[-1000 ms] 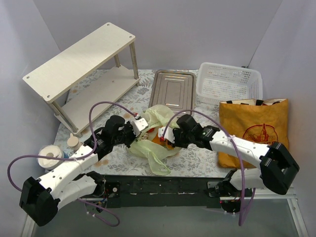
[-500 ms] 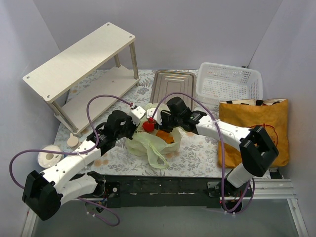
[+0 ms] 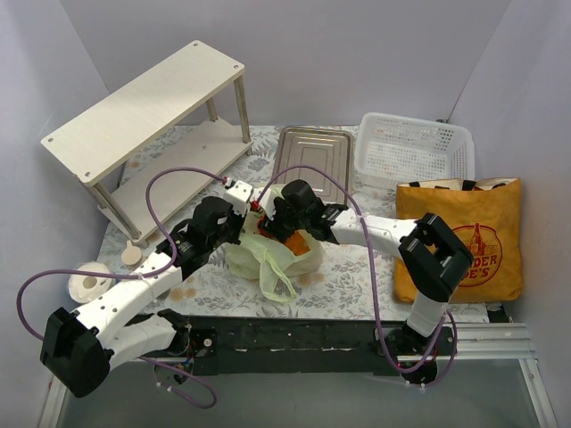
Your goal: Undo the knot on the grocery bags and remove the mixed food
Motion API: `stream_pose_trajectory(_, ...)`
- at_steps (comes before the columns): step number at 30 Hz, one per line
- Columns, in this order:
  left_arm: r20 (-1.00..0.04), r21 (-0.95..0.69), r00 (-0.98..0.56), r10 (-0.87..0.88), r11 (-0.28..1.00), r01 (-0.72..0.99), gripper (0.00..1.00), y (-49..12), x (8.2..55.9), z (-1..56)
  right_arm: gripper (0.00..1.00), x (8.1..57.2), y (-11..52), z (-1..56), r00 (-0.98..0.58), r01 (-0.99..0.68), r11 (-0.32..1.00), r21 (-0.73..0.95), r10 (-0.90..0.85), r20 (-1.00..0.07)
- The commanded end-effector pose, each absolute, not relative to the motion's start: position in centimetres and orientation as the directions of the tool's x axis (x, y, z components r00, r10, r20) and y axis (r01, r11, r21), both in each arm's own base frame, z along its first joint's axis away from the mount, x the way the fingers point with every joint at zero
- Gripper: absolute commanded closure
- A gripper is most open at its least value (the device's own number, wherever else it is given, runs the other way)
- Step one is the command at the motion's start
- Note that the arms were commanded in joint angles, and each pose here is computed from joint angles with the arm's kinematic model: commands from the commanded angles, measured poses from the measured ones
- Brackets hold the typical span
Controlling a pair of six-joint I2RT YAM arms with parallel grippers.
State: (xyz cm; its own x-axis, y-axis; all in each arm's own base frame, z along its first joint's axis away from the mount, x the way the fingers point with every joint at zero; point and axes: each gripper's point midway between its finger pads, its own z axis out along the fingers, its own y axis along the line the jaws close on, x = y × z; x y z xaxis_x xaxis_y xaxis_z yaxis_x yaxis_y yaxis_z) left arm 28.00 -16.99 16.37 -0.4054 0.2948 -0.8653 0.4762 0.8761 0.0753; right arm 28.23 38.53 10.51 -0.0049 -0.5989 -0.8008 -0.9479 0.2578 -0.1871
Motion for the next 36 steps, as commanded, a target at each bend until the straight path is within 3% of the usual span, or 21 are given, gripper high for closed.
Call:
stream_pose_trajectory(1,-0.870,0.033,-0.433,0.236,0.905,0.425,0.99,-16.6,27.7,16.4,0.34,31.0,39.7,11.6,-0.085,-0.900,0.405,-0.160,-0.523,-0.848)
stream_pose_trajectory(6,-0.862,0.007,-0.451,0.230,0.896,0.444,1.00,-17.3,27.5,15.9,0.29,32.7,40.3,9.0,-0.165,-0.889,0.448,-0.100,-0.516,-0.841)
stream_pose_trajectory(11,-0.857,0.010,-0.454,0.244,0.888,0.459,1.00,-17.6,27.4,15.6,0.34,34.5,41.0,7.3,-0.179,-0.879,0.467,-0.094,-0.507,-0.843)
stream_pose_trajectory(15,-0.854,0.015,-0.457,0.248,0.890,0.456,1.00,-17.5,27.5,15.4,0.77,34.6,41.7,8.1,-0.109,-0.906,0.403,-0.129,-0.518,-0.848)
stream_pose_trajectory(16,-0.856,0.019,-0.453,0.249,0.891,0.455,1.00,-17.5,27.5,15.4,0.82,34.6,41.6,8.9,-0.097,-0.906,0.401,-0.137,-0.509,-0.855)
stream_pose_trajectory(21,-0.867,0.031,-0.431,0.249,0.891,0.453,1.00,-17.5,28.0,15.4,0.95,32.0,39.8,9.5,-0.068,-0.934,0.331,-0.133,-0.531,-0.845)
stream_pose_trajectory(24,-0.876,0.045,-0.410,0.255,0.889,0.456,1.00,-17.5,28.3,15.5,0.96,30.0,38.1,9.5,-0.068,-0.944,0.308,-0.123,-0.542,-0.838)
stream_pose_trajectory(25,-0.876,0.054,-0.403,0.266,0.883,0.466,0.71,-17.5,28.3,15.6,0.95,29.7,37.9,10.5,-0.062,-0.943,0.308,-0.124,-0.529,-0.846)
stream_pose_trajectory(27,-0.881,0.060,-0.388,0.272,0.877,0.477,0.29,-17.6,28.3,16.4,0.86,29.0,37.5,10.4,-0.079,-0.946,0.307,-0.103,-0.526,-0.847)
stream_pose_trajectory(29,-0.888,0.076,-0.354,0.293,0.854,0.515,0.08,-18.0,28.1,18.0,0.72,28.8,37.6,10.7,-0.090,-0.945,0.314,-0.090,-0.516,-0.852)
stream_pose_trajectory(30,-0.902,0.076,-0.330,0.278,0.855,0.513,0.07,-18.1,28.2,20.4,0.62,29.0,37.6,10.8,-0.093,-0.943,0.321,-0.090,-0.513,-0.854)
stream_pose_trajectory(33,-0.949,0.071,-0.226,0.221,0.847,0.527,0.07,-18.2,28.0,26.3,0.52,29.3,38.0,10.8,-0.105,-0.940,0.333,-0.078,-0.499,-0.860)
stream_pose_trajectory(36,-0.930,0.123,-0.257,0.263,0.881,0.457,0.14,-16.6,28.8,26.1,0.50,29.7,38.9,11.2,-0.110,-0.941,0.331,-0.064,-0.479,-0.871)
